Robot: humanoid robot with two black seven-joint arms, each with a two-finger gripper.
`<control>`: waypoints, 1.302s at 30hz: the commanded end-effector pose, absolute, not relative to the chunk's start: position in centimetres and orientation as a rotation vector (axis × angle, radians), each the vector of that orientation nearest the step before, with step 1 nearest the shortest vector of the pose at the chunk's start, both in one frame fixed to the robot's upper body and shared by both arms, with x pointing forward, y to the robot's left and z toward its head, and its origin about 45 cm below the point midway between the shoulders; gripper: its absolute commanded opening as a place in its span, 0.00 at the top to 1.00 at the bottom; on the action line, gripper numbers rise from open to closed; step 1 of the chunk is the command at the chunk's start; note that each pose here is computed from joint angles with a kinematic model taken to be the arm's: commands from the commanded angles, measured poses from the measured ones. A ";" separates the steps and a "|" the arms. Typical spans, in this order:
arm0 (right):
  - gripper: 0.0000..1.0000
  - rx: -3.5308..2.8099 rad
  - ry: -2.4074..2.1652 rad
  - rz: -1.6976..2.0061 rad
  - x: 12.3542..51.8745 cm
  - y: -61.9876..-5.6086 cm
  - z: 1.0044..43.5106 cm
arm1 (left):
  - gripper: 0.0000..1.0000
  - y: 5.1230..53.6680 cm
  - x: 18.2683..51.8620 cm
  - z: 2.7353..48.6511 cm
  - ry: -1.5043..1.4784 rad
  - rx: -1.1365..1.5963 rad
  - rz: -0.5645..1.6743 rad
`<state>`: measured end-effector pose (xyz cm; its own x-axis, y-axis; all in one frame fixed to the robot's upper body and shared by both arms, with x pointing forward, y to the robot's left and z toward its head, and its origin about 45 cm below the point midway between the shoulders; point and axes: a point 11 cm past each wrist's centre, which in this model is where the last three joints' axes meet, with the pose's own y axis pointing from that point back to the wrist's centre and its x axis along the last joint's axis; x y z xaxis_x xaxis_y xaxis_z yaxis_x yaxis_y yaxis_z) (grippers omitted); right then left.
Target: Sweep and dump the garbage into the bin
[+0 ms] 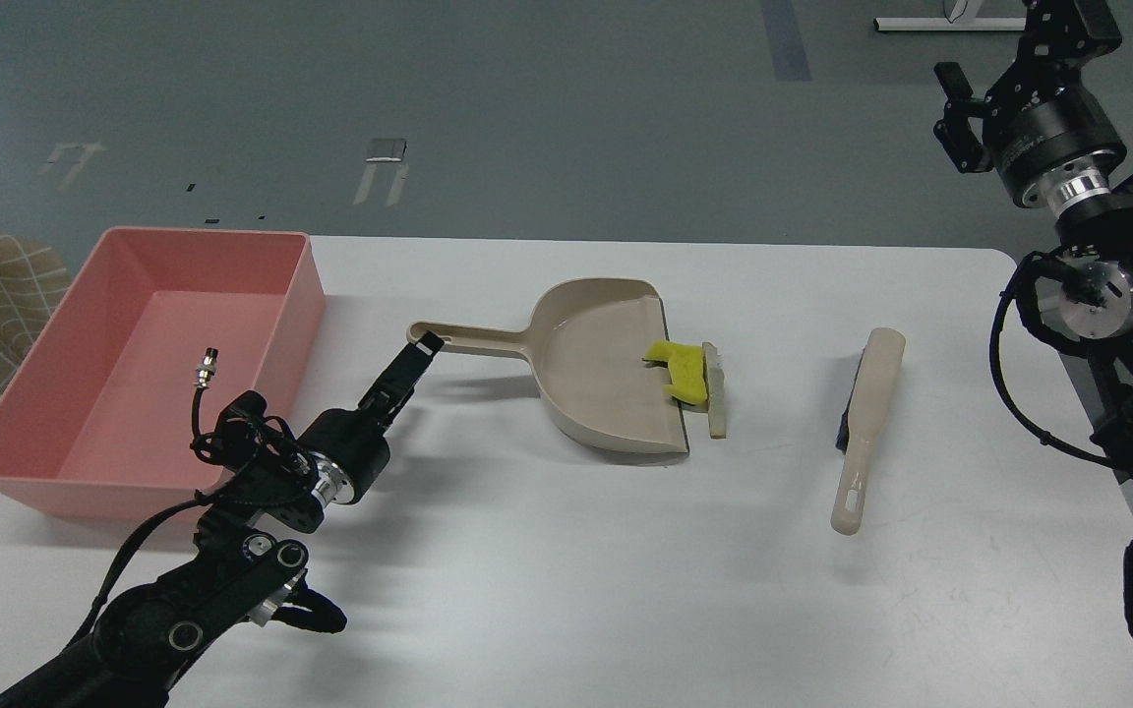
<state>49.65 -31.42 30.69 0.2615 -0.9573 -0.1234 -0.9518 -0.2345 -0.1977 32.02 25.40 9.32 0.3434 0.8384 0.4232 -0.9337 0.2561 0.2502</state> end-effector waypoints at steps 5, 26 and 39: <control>0.00 -2.300 1.779 -0.034 49.7 -31.4 30.7 | 0.01 24.9 32.8 9.2 -0.207 0.485 1.259; 0.00 -2.300 1.779 -0.034 49.7 -31.4 30.7 | 0.02 22.9 35.5 10.8 -0.229 0.436 1.254; 0.00 -2.300 1.779 -0.037 49.6 -31.5 30.8 | 0.14 22.3 35.5 10.6 -0.201 0.420 1.262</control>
